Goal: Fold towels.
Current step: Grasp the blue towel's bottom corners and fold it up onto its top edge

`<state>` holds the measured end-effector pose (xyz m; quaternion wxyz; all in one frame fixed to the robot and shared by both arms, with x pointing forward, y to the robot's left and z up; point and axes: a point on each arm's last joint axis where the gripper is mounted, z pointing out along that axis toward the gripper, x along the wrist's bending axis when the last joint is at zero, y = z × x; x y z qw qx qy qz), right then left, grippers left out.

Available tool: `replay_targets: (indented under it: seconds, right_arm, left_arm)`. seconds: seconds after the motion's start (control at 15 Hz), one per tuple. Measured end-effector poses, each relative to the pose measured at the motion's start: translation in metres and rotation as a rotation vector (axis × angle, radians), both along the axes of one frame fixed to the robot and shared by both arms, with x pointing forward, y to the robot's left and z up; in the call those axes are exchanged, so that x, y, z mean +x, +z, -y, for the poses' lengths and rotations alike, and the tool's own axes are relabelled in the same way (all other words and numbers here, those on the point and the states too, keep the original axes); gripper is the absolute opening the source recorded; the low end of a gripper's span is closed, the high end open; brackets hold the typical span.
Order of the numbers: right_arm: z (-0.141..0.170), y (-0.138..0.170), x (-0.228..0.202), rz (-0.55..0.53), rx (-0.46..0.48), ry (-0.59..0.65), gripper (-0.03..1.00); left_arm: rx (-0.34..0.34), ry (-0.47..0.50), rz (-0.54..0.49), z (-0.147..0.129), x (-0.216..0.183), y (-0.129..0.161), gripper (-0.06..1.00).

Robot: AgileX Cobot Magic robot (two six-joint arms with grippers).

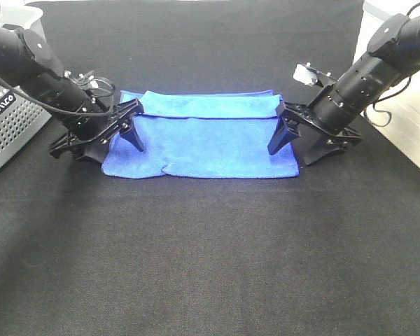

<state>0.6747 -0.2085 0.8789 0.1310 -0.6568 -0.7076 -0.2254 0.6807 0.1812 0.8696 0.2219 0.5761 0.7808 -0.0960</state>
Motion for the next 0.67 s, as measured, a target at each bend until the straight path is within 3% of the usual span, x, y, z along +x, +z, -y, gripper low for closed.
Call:
replay_targets:
  seconds: [0.07, 0.13, 0.27, 0.4, 0.47, 0.67]
  right_arm:
    - [-0.0031, -0.0023, -0.0002, -0.004, 0.007, -0.001, 0.7]
    - [-0.0031, -0.0023, -0.0002, -0.004, 0.007, -0.001, 0.7]
    - [-0.0083, -0.0034, -0.0002, -0.004, 0.019, -0.007, 0.55]
    - [-0.0081, -0.0069, 0.0005, -0.019, 0.021, -0.04, 0.24]
    - [-0.0062, -0.0085, 0.0002, -0.029, -0.002, -0.05, 0.03]
    - [-0.0066, -0.0087, -0.0028, -0.065, 0.001, -0.049, 0.0]
  left_arm:
    - [0.002, -0.008, 0.005, 0.0013, -0.0001, -0.0008, 0.53]
    - [0.002, -0.008, 0.005, 0.0013, -0.0001, -0.0008, 0.53]
    - [0.008, -0.019, 0.015, 0.0078, -0.0006, -0.0043, 0.31]
    - [0.015, -0.029, 0.014, 0.0087, -0.0012, -0.0054, 0.08]
    - [0.028, -0.044, 0.012, 0.008, -0.0019, -0.0054, 0.03]
    - [0.056, -0.114, -0.061, -0.0007, -0.01, 0.0018, 0.03]
